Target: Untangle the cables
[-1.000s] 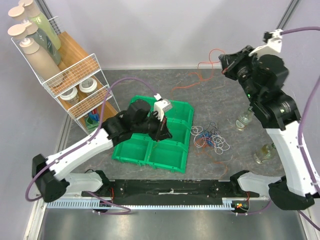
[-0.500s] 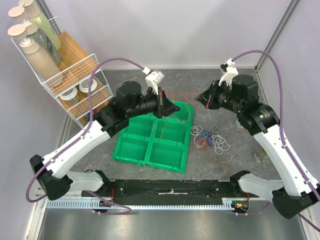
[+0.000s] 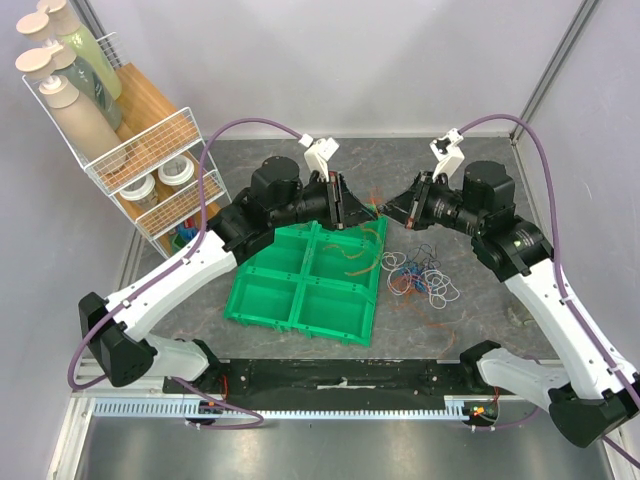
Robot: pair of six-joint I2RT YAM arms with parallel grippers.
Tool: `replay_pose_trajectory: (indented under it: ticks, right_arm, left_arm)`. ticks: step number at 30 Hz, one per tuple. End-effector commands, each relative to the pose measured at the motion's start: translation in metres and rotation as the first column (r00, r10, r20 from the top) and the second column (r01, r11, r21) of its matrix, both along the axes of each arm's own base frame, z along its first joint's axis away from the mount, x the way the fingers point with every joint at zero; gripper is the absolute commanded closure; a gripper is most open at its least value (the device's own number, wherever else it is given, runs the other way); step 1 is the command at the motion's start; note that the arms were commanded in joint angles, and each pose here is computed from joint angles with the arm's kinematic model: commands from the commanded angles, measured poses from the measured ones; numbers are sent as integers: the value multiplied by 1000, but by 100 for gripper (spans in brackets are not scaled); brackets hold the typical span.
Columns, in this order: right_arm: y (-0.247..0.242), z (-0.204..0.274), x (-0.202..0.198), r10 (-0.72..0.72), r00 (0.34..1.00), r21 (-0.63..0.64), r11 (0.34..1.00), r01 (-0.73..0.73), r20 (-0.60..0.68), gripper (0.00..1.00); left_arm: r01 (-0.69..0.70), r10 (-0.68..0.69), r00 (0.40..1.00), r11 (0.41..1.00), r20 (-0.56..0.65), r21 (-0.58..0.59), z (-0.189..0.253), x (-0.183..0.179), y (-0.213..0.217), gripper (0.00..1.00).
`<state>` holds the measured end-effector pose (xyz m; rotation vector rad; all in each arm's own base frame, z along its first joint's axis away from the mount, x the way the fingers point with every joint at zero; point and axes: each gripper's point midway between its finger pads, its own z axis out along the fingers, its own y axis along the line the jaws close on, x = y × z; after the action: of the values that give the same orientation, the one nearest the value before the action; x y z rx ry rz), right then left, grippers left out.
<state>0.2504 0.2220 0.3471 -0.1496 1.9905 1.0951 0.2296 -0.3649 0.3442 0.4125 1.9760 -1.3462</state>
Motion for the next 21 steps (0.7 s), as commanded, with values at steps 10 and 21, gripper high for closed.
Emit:
replay_pose_trajectory:
  ticks: [10,21]
  right_arm:
    - [4,5,-17,60,997,53,997,-62,42,100]
    - [-19,-12,-7,-79,997,-39,996,80,18,68]
  left_arm:
    - [22,-27,999,988,-29,-156,31,-3,-13,52]
    - [-192,192,981,981,-6,6,6,26,14,98]
